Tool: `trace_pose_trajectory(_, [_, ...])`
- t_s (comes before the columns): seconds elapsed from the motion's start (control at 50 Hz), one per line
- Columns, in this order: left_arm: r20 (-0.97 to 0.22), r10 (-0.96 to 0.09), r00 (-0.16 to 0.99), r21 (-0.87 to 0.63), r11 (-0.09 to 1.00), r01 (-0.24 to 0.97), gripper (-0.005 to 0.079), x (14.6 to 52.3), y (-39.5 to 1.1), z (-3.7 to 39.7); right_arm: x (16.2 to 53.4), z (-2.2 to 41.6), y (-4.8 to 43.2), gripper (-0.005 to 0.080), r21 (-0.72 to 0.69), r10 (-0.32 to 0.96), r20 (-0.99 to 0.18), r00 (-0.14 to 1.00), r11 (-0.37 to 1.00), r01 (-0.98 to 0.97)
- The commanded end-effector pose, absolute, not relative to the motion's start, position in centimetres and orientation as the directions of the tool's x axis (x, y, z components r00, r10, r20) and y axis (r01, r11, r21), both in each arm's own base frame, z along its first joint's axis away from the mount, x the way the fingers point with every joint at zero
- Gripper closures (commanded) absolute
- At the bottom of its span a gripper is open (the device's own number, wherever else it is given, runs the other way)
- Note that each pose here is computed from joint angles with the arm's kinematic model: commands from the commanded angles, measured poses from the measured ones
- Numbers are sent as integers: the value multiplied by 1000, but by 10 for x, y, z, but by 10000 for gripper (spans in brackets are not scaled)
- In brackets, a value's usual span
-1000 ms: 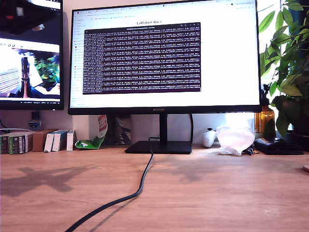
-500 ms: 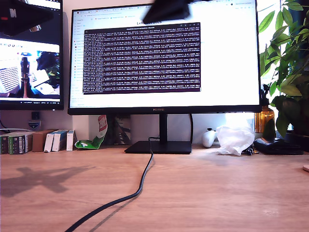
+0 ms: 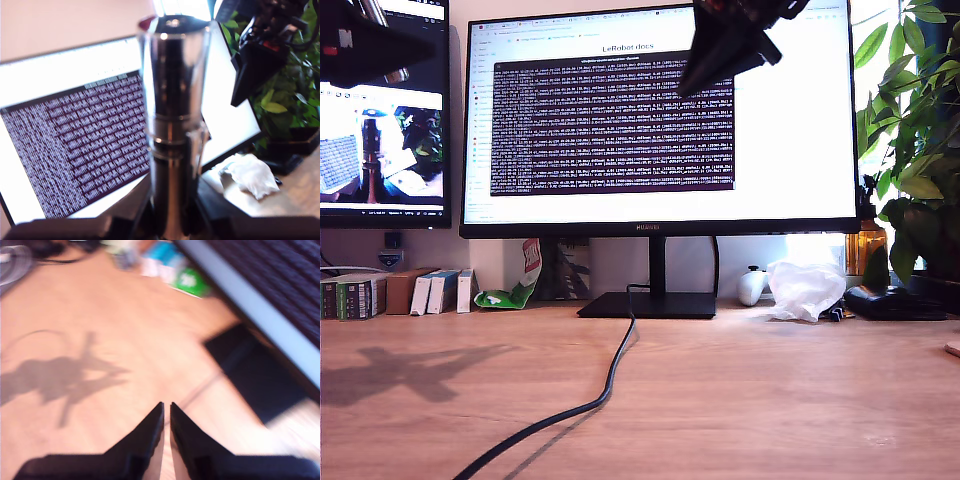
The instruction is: Pick the metallic laser pointer with your right arm, pass it to your left arm, then place it down to the left side of the table
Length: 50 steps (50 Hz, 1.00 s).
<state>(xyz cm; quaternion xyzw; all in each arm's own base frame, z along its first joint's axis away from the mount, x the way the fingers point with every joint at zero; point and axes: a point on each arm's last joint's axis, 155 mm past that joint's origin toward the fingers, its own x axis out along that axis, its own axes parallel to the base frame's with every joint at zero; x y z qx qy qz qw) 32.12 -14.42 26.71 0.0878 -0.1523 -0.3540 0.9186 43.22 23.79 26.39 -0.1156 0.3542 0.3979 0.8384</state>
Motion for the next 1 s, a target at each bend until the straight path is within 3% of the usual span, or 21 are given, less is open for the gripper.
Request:
trace_pose_trajectory(0.0, [227, -677, 700, 271, 734, 622, 766, 323, -144, 272, 433, 284, 225, 763, 57, 566, -662, 491, 691, -720])
trace_pose_trajectory(0.42, [186, -678, 711, 242, 733, 635, 766, 326, -144, 261, 436, 288, 150, 763, -13, 397, -619, 678, 858, -514])
trace_pose_trajectory(0.54, [143, -679, 720, 211, 732, 648, 766, 329, -145, 251, 434, 288, 117, 763, -64, 279, -580, 766, 921, -383])
trace_pose_trajectory(0.98, [-40, -679, 733, 79, 729, 679, 766, 348, -146, 230, 391, 277, 25, 763, -145, -8, -442, 897, 988, -62])
